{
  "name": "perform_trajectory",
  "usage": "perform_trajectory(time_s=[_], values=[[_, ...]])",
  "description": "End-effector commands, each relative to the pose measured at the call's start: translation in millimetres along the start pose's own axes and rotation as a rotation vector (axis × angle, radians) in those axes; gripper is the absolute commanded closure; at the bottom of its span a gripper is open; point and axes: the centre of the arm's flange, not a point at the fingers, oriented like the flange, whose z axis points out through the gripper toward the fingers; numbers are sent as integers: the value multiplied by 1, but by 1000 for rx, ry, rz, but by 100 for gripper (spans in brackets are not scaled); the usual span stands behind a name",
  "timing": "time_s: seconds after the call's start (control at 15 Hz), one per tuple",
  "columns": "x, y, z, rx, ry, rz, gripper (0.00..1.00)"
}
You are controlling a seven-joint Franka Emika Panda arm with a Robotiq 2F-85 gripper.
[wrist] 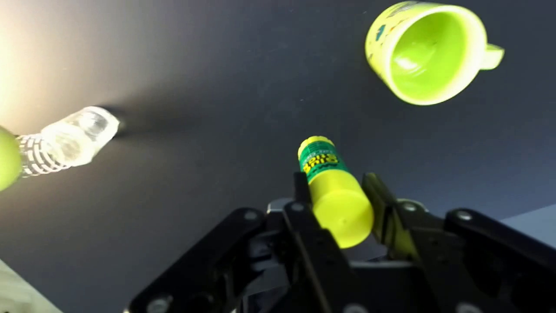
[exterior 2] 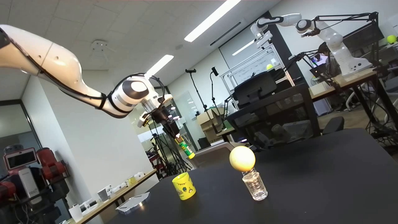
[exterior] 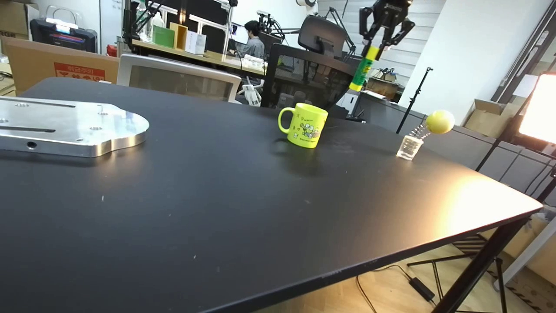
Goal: Put the paper glue in the mug
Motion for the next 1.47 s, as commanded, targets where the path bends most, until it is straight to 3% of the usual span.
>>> perform_trajectory(time_s=[0.0,0.4,0.93,1.4], values=[[-3,-75,14,2,-10,-98,91],[-16,-121,41,45,-34,-175,91],[5,-107,74,4,-201,-119,91],[15,-86,114,15,-223,-69,91]])
